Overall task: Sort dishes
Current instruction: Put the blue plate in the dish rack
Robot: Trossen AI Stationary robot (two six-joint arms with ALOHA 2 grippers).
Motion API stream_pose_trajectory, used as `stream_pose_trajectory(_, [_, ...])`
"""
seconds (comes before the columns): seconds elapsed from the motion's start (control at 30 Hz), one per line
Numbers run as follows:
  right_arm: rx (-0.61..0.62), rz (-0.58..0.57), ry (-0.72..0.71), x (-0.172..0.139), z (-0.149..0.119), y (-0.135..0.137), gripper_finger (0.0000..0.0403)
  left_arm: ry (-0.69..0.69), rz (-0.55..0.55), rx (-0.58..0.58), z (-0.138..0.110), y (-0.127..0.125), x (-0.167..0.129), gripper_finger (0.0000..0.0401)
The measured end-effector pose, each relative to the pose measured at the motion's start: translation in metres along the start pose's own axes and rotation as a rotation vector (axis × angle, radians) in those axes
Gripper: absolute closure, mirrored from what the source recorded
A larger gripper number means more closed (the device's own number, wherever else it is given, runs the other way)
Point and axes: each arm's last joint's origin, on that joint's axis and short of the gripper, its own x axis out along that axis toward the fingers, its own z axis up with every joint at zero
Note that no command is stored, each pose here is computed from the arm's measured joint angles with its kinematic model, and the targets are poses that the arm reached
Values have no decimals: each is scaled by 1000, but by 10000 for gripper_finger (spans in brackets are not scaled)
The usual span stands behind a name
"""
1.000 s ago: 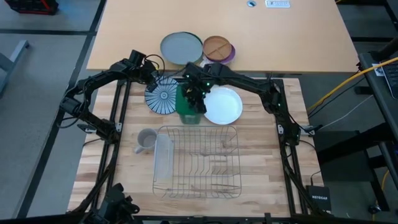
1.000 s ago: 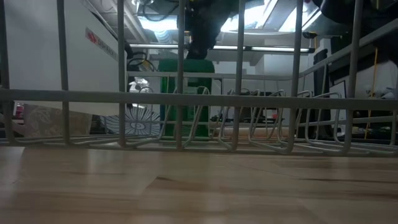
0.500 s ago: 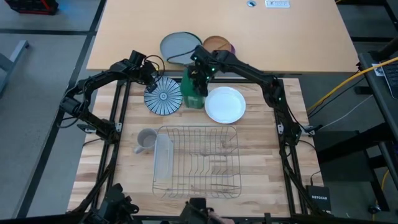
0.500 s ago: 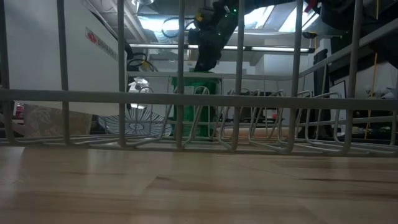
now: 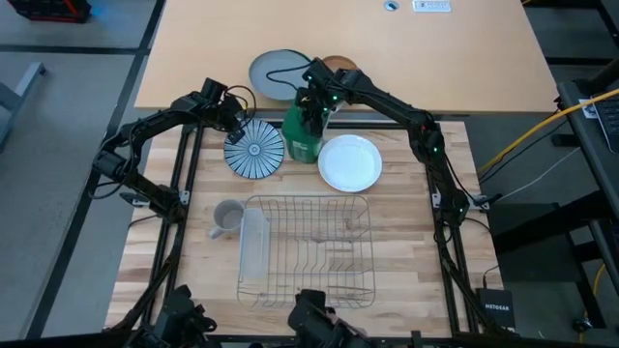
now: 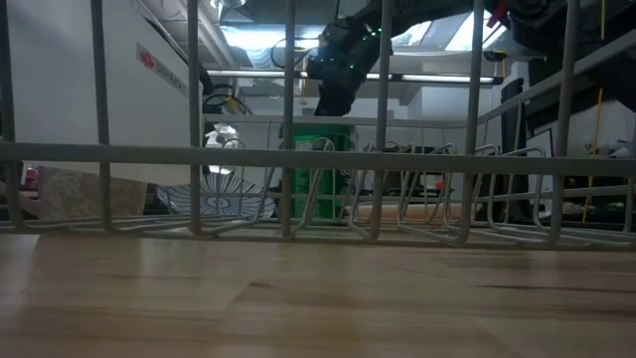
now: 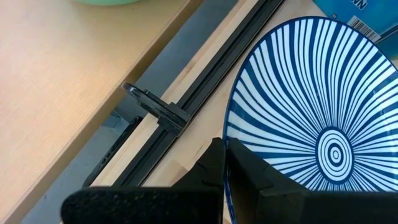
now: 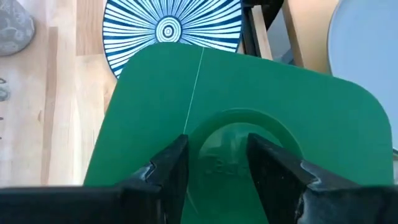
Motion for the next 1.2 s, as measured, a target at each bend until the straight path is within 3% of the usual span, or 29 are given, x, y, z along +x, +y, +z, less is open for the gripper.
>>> stream_pose_trajectory(0.4, [-97,-77,-85,-21,18,11,237,31,-15,-3,-3,-2,0,401])
stream_pose_trajectory(0.87, [-227,120,-128,-8,38,75,237,57,-27,-6,-5,-3,0,401])
stream_pose_trajectory(1.0, [-307,147,-50,8,30,87,237,81,-37,-9,-8,-4,0,401])
stream_pose_trajectory(1.2, [-306,170,15,33,14,87,237,99,-51,-29,-11,-6,0,401])
